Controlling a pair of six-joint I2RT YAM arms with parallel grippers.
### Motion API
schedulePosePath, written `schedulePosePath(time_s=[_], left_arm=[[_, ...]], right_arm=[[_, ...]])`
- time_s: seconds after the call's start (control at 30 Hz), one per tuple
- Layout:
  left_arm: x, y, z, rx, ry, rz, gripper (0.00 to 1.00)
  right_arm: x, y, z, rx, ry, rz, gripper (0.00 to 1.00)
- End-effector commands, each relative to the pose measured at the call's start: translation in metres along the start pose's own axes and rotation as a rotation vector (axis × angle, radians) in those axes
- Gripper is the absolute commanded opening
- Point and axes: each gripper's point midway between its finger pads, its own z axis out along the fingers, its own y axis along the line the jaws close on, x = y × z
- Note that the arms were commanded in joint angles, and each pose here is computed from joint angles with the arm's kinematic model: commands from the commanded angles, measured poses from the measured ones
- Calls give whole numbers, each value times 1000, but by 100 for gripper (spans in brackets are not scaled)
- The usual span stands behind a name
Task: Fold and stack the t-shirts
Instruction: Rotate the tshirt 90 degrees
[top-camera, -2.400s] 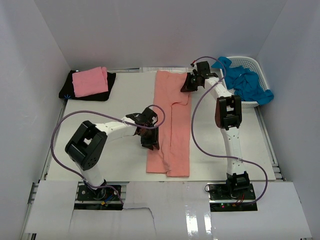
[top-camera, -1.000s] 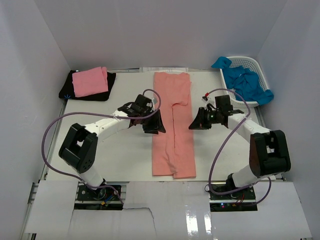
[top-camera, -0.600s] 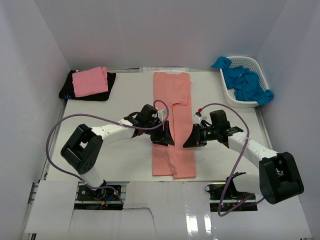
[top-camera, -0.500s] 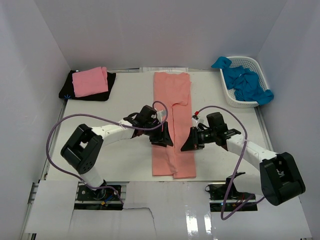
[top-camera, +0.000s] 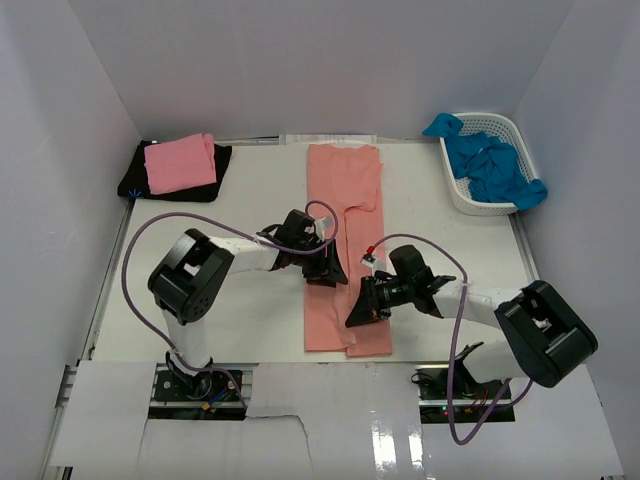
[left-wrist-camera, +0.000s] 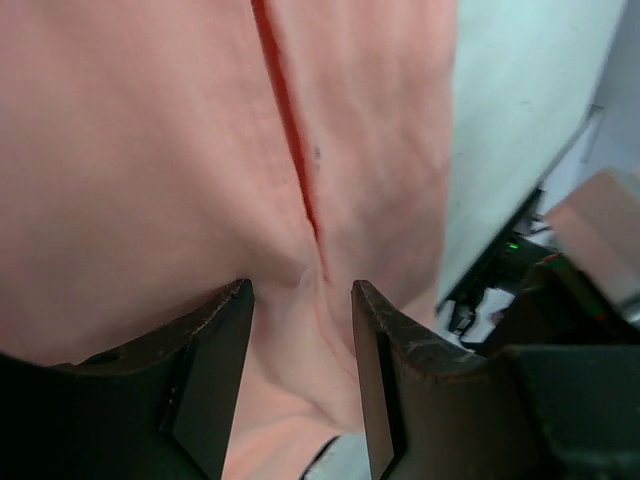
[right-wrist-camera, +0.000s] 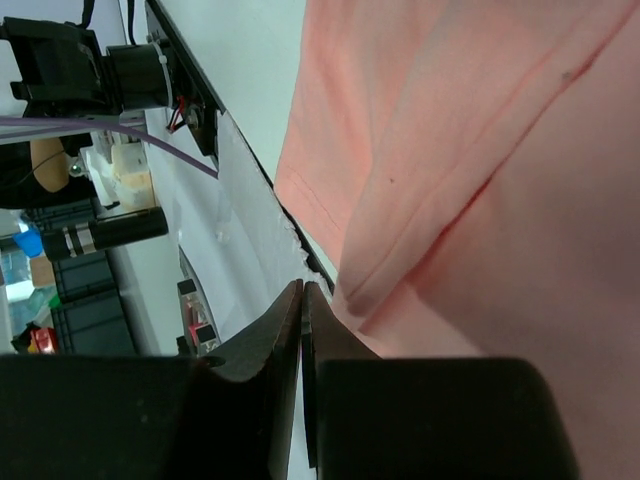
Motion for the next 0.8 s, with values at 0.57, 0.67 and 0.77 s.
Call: schedulePosePath(time_s=[0.57,0.67,0.77], left_arm=[[-29,9,7,-18,-31,53,57],[-32,10,8,-18,-23,47,57],[-37,8,7,-16,-32,54,57]], right_arm=[[48,-43,10,252,96,44,8],[61,-44,7,271,128,59,8],[62,-37,7,252,124,48,8]])
